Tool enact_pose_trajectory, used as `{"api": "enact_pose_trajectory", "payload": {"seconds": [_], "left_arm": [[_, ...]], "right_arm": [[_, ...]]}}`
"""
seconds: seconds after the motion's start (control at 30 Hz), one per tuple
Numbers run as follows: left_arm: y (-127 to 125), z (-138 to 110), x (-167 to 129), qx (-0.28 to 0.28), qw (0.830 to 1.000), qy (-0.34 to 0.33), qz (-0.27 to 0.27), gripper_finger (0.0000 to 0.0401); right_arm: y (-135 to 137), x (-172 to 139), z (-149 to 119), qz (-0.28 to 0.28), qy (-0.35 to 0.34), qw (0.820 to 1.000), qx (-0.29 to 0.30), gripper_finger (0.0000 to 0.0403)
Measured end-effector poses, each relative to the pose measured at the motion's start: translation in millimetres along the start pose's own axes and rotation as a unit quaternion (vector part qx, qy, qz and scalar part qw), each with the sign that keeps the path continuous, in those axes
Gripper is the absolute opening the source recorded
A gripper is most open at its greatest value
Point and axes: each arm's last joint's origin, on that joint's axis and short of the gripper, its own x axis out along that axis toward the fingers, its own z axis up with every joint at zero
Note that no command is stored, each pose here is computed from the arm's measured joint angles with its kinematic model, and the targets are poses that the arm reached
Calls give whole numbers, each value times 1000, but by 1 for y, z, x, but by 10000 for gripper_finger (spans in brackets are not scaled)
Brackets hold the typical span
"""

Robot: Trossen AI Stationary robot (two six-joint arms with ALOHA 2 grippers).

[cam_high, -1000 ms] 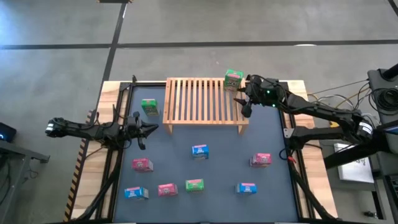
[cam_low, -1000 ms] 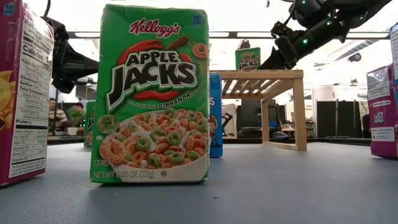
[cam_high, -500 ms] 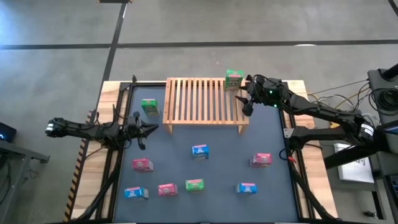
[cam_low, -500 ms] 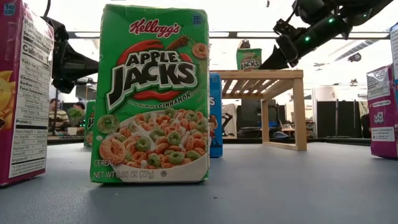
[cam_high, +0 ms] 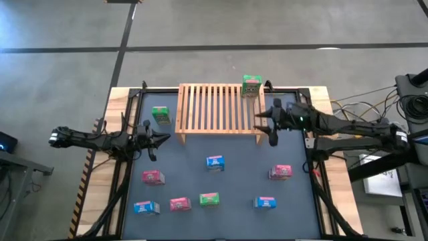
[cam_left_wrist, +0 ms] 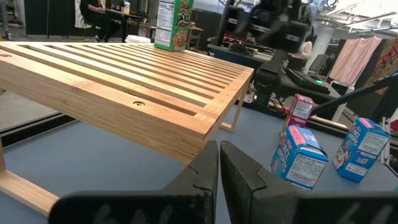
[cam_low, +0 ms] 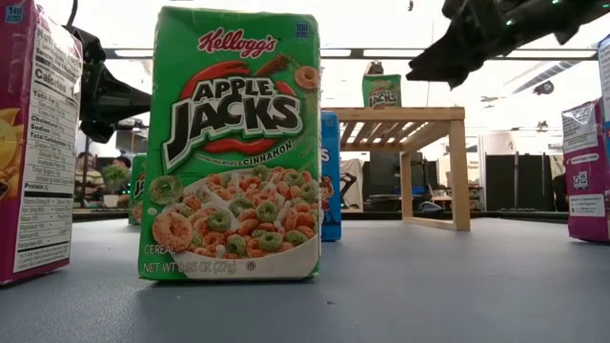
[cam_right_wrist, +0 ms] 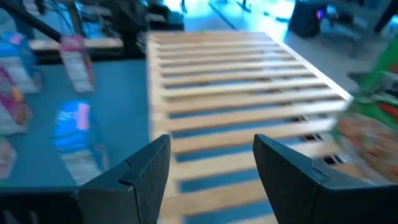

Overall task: Stack cereal on shelf
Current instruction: Put the top green cereal box on the shelf aligned with the other green cereal box

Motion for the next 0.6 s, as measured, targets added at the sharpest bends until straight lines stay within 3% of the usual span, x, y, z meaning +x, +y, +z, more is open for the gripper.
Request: {"api": "enact_pose_trajectory", "payload": {"seconds": [0.3,0.43,0.6], "left_arm": [[0,0,0,0,1000,0,0,1],[0,0,0,0,1000,0,0,1],[0,0,0,0,1000,0,0,1]], "right_arm": [[52,0,-25,27,-65,997,-38,219],[63,4,-47,39,-40,995,-83,219],[62,7,-72,27,-13,997,-69,219]]}}
